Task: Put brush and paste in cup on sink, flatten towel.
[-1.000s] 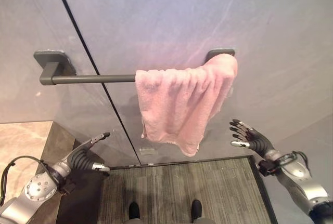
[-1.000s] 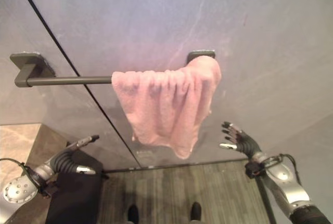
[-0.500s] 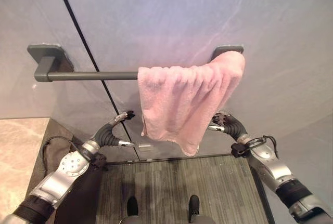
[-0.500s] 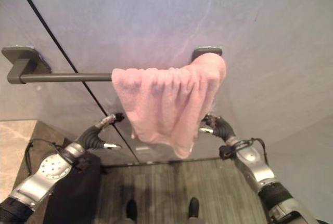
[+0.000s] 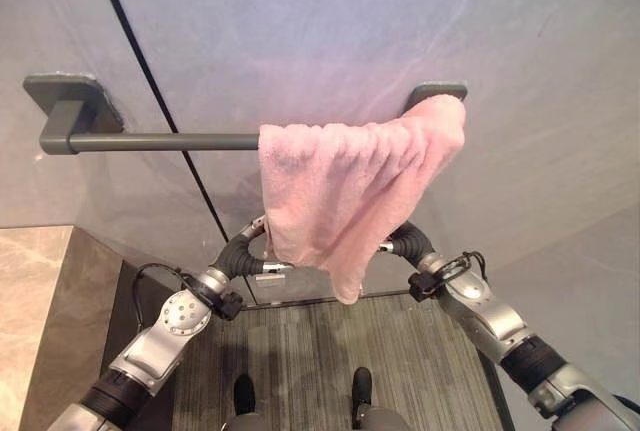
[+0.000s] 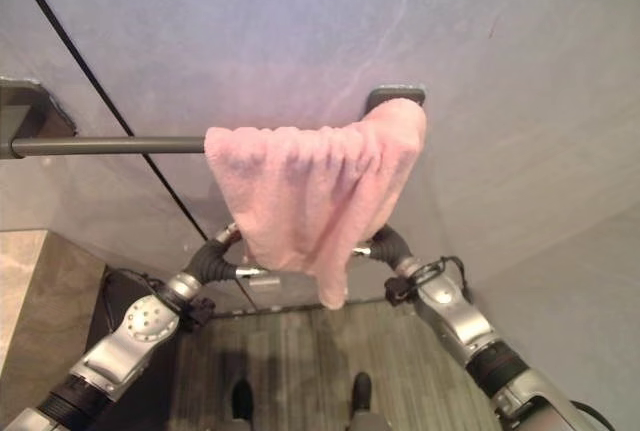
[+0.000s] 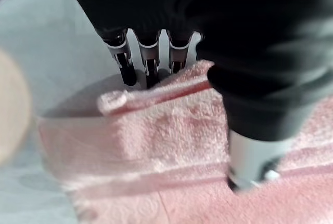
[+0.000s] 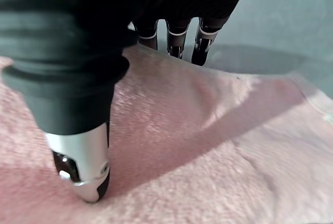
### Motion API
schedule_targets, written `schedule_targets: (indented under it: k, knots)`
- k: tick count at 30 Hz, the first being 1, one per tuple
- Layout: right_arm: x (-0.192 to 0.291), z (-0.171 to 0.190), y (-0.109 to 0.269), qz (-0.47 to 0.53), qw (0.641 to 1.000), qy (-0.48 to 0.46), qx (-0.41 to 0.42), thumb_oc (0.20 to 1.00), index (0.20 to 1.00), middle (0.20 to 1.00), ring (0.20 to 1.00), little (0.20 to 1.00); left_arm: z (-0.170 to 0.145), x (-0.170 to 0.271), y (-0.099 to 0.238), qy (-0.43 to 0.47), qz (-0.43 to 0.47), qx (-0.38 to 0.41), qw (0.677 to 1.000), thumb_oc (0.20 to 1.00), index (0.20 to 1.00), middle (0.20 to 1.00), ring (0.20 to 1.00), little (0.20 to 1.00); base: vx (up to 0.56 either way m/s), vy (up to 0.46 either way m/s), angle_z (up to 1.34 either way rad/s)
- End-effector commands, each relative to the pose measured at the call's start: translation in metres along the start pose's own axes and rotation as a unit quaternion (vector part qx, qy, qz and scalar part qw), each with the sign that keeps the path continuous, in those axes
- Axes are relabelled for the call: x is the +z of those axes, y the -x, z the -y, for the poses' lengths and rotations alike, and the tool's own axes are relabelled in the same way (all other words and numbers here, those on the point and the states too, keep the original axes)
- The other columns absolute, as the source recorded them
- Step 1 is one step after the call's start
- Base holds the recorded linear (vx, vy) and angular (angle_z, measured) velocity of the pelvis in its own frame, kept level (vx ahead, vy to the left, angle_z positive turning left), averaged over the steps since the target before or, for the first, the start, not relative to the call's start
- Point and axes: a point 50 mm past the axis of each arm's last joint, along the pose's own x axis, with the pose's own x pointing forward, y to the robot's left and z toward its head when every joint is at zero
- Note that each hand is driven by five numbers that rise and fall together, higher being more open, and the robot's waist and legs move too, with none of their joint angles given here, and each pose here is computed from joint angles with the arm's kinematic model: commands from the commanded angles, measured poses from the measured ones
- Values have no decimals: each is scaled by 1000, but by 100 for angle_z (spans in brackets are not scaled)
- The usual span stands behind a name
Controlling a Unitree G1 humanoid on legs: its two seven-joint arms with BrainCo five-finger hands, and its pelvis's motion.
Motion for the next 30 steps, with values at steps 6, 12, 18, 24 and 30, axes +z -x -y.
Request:
schedule_targets:
  k: [6, 12, 18, 24, 30]
  knots:
    - [42, -22, -16, 113, 992, -35, 35, 200, 200, 200, 200, 200, -9, 16, -12, -3, 46, 24, 999, 200, 200, 200, 200, 200, 1, -1, -1]
    - [32, -17, -2, 112, 991, -70, 26, 200, 200, 200, 200, 200, -13, 8, -3, 1, 26, 40, 999, 200, 200, 200, 200, 200, 0, 0, 0]
    - [54, -14, 18, 170, 983, -55, 32, 200, 200, 200, 200, 200, -28, 34, 5, -23, 85, 53, 995, 200, 200, 200, 200, 200, 0, 0, 0]
    - [87, -22, 49, 260, 962, -59, 59, 200, 200, 200, 200, 200, -51, 76, 35, -9, 188, 144, 972, 200, 200, 200, 200, 200, 0, 0, 0]
    - [121, -58, 57, 316, 931, -53, 171, 200, 200, 200, 200, 200, -67, 108, 73, -47, 247, 219, 943, 200, 200, 200, 200, 200, 0, 0, 0]
